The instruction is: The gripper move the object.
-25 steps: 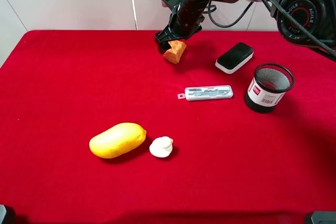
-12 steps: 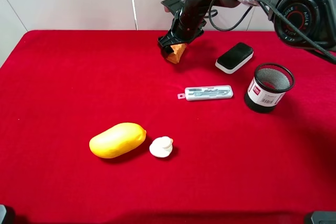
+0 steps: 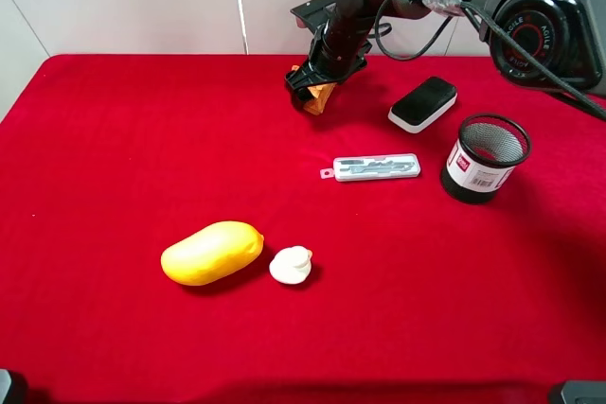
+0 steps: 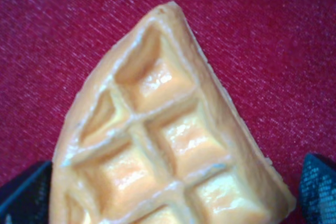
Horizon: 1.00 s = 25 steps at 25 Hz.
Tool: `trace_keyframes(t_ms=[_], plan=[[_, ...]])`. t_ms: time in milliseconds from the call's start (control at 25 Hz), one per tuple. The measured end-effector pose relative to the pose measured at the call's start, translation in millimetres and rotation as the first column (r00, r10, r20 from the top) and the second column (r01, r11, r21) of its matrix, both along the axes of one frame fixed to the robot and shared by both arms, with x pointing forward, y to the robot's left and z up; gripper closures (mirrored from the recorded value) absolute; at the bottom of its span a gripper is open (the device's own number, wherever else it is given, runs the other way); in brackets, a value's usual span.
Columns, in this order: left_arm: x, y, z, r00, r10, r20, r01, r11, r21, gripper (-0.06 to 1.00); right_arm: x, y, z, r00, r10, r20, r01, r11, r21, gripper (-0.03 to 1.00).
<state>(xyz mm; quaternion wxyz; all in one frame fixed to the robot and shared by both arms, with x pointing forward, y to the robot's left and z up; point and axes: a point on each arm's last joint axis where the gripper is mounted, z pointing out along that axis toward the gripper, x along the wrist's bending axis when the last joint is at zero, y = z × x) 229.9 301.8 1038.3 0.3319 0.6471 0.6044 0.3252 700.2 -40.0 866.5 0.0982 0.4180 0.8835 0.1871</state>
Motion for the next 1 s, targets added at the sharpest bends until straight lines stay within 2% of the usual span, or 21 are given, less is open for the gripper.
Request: trace_keyframes(t_ms=[160,320,1000], plan=[[0.0,0.0,0.0,1.0,0.0,0.0,0.0,1.0,0.0,-0.03,0.0,0.0,0.0,1.0,0.0,0.0,0.0,1.0,0.0,0.28],[0.0,0.0,0.0,1.0,0.0,0.0,0.0,1.0,0.0,-0.03,-0.1,0.1,0.0,1.0,-0.001,-0.001,0.001,1.0,0.002,0.43],[0.0,0.0,0.0,1.0,0.0,0.0,0.0,1.0,0.0,-0.03,0.0,0.1,0.0,1.0,-0.001,0.0,0.001,1.0,0.002,0.43]])
